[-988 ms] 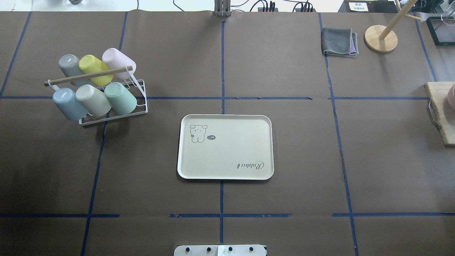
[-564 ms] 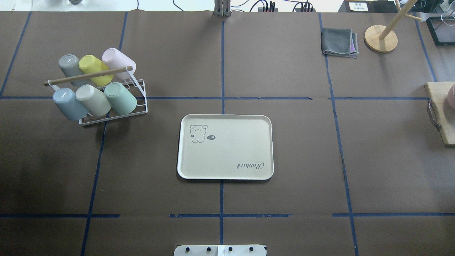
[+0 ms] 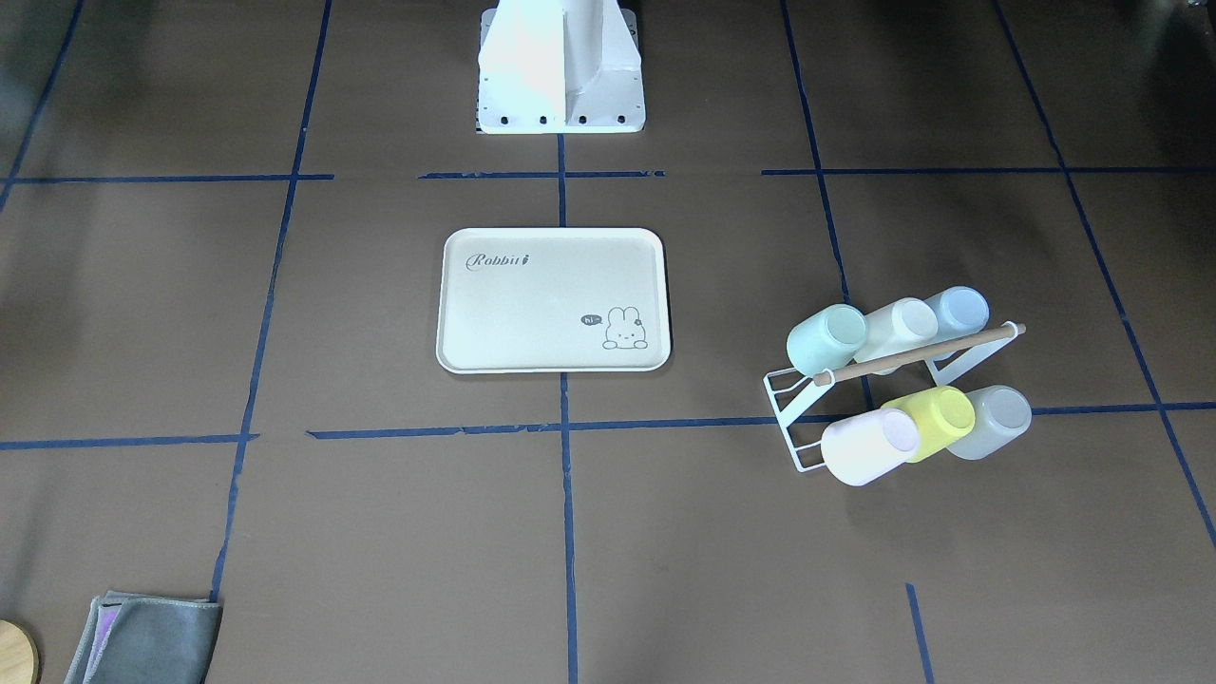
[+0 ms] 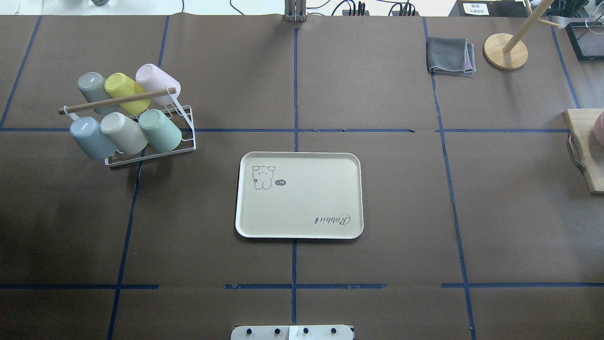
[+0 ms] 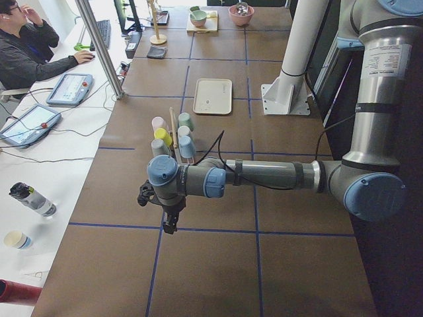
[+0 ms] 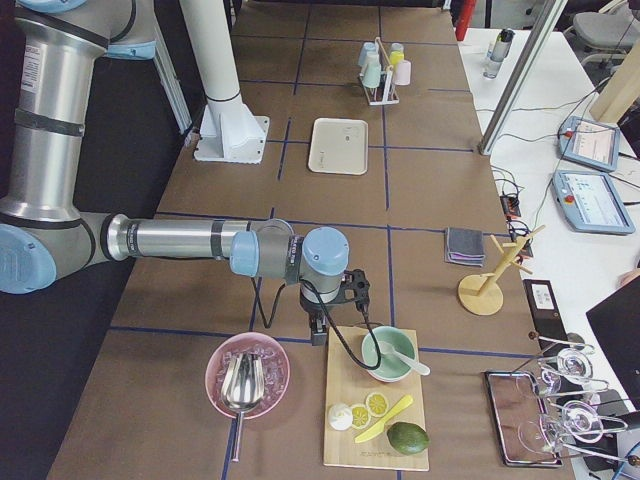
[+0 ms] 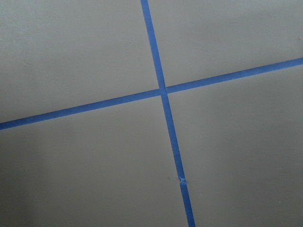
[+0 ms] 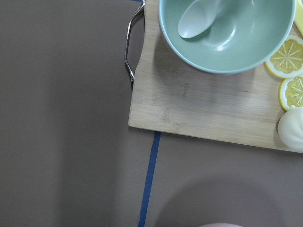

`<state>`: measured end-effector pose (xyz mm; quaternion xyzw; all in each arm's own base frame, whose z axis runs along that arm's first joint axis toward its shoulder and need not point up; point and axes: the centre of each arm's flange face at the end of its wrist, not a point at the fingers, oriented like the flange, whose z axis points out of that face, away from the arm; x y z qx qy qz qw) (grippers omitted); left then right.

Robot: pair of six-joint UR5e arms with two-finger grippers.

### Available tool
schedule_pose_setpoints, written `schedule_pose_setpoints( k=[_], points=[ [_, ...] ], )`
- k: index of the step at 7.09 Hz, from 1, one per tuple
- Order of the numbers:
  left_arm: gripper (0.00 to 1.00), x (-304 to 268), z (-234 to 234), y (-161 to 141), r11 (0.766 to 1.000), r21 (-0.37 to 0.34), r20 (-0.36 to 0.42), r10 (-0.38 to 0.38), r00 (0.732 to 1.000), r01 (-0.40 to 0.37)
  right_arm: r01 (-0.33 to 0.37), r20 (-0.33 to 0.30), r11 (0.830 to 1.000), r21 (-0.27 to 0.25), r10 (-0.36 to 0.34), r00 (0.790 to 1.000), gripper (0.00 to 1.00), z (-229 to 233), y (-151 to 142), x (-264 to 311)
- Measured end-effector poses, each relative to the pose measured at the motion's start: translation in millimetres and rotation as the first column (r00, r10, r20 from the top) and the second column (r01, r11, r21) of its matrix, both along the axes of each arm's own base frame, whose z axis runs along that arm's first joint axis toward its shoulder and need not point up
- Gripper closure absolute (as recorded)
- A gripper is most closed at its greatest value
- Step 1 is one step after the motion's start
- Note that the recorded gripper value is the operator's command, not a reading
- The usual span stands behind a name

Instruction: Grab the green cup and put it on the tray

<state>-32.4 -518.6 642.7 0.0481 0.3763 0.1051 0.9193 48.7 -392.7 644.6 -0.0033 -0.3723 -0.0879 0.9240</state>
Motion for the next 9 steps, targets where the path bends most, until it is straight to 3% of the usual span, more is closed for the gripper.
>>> schedule_pose_setpoints(
  k=[2, 6, 9],
  points=[
    [0.00, 1, -27, -23, 0.999, 0.048, -0.002, -0.001, 1.000, 0.001, -0.001, 0.003, 1.000, 0.003, 0.001, 1.000, 0.00, -2, 0, 0],
    [0.00, 24, -141, -93, 0.992, 0.082, -0.036, -0.089, 0.995, 0.092, -0.001, 0.004, 1.000, 0.007, 0.001, 1.000, 0.00, -4, 0, 0],
    [0.00, 73, -242, -77, 0.968, 0.251, -0.108, -0.005, 0.994, 0.032, -0.001, 0.007, 1.000, 0.005, 0.001, 1.000, 0.00, -3, 0, 0]
  ],
)
